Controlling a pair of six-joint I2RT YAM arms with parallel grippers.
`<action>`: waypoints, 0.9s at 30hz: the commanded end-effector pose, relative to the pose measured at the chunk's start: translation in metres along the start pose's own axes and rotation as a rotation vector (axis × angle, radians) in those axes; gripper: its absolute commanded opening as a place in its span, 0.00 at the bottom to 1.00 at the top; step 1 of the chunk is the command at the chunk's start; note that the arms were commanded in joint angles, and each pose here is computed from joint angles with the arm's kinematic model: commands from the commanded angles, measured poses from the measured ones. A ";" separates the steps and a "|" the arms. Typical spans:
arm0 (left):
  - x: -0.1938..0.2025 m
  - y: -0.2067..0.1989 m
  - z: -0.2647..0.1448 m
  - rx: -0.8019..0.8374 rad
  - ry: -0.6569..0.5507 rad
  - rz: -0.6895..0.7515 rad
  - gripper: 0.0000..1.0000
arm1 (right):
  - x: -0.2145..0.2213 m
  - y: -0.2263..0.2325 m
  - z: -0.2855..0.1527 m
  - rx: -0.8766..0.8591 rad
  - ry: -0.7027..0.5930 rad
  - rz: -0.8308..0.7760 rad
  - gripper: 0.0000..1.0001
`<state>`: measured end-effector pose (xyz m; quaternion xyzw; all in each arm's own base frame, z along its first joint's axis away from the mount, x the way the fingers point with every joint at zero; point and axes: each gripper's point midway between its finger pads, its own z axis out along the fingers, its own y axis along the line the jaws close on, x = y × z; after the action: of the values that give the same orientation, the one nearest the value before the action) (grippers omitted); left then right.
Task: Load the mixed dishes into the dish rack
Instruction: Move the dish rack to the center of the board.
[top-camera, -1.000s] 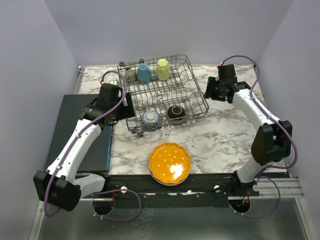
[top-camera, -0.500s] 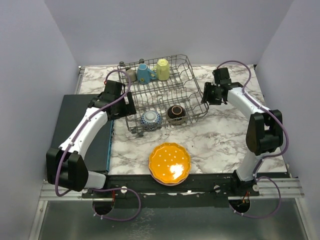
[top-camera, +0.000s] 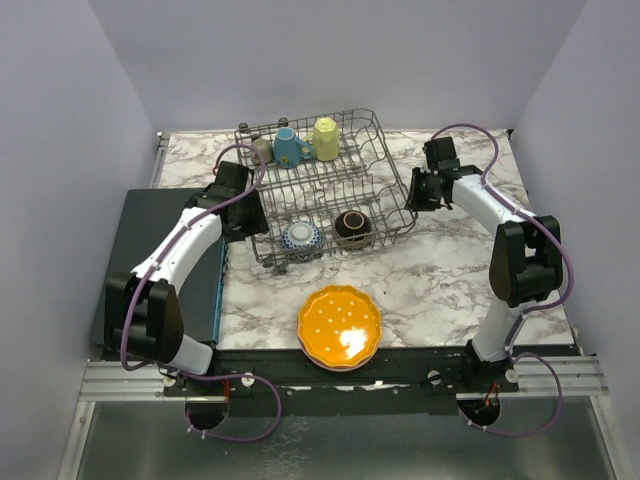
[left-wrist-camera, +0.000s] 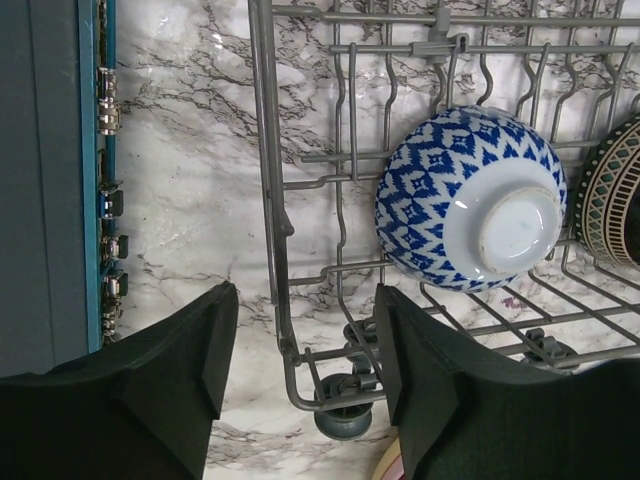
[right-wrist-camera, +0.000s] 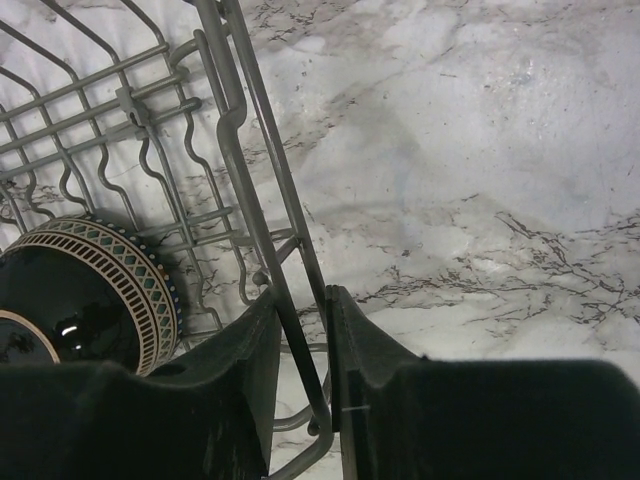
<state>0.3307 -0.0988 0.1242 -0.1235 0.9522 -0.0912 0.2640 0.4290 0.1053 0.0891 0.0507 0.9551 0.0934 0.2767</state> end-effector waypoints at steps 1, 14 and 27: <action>0.008 0.003 0.013 -0.005 0.043 -0.010 0.59 | -0.013 0.000 0.000 -0.002 -0.036 0.008 0.27; 0.015 -0.001 0.019 0.020 0.079 -0.011 0.35 | -0.010 -0.007 -0.002 0.031 -0.046 0.013 0.00; 0.022 -0.042 0.007 0.191 0.106 -0.007 0.09 | -0.021 -0.035 -0.020 0.124 -0.104 0.057 0.00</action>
<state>0.3241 -0.1064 0.1008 -0.1238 0.9620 -0.1119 0.2162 0.4326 0.0997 0.0903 0.0439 0.9524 0.0793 0.2911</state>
